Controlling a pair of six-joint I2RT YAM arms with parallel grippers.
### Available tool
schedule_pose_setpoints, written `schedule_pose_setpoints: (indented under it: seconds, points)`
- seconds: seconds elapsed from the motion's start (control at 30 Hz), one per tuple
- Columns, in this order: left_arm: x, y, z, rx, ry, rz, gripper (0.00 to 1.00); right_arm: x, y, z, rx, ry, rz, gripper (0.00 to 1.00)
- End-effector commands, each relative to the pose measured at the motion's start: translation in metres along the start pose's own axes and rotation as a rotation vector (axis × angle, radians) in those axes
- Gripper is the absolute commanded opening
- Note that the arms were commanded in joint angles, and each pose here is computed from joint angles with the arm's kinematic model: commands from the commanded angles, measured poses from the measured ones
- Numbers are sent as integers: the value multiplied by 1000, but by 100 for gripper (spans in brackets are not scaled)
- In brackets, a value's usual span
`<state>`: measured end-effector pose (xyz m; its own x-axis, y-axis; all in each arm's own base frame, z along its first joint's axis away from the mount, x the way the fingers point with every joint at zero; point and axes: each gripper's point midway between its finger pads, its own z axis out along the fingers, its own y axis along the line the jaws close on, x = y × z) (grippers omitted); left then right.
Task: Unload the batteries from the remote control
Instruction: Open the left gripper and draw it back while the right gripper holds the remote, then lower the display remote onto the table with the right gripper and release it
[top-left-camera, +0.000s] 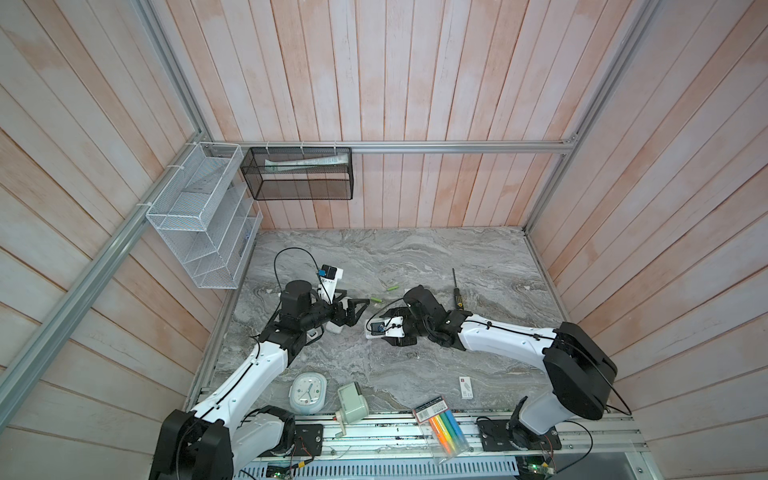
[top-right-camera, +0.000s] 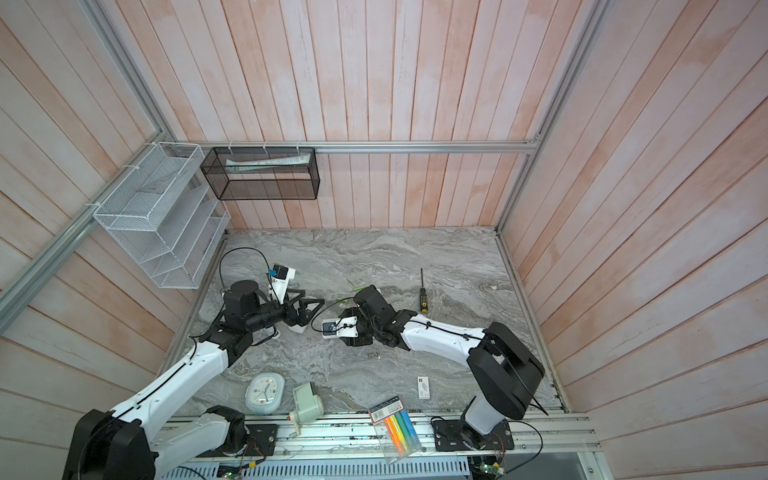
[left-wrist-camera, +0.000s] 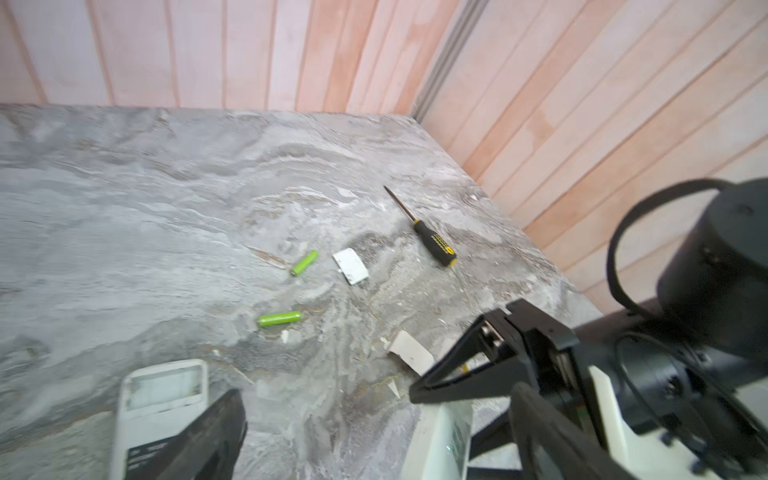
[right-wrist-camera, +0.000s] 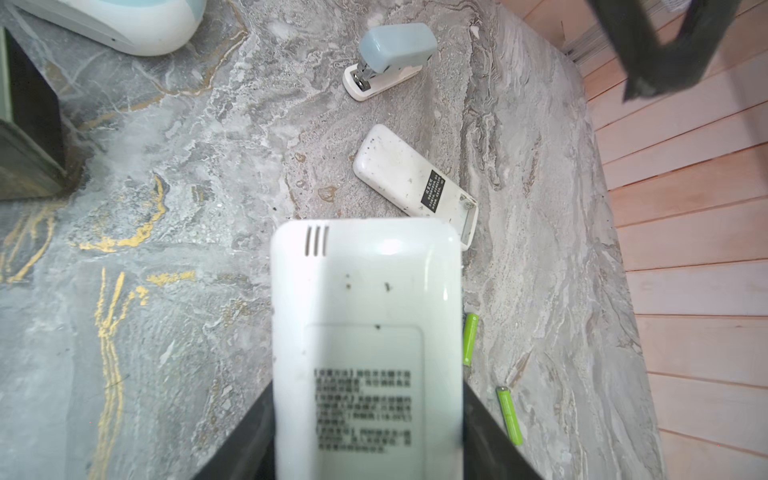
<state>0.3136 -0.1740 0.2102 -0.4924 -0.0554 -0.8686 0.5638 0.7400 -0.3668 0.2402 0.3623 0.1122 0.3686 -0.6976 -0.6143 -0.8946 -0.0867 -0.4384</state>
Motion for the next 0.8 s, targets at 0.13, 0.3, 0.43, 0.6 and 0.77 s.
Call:
schedule_pose_setpoints:
  seconds: [0.13, 0.3, 0.43, 0.6, 0.77]
  points:
    - [-33, 45, -35, -344, -124, -90, 100, 7, 20, 15, -151, 17, 152, 36]
    - [-41, 42, -48, -362, -159, -67, 100, 10, 20, 26, -200, 22, 197, 38]
    - [-46, 40, -59, -362, -242, -92, 100, 21, 17, 36, -235, 56, 208, 40]
    - [-50, 30, -71, -316, -333, -108, 100, 40, 16, 48, -296, 119, 208, 42]
    - [-46, 30, -69, -319, -289, -100, 100, 47, 13, 57, -334, 148, 203, 44]
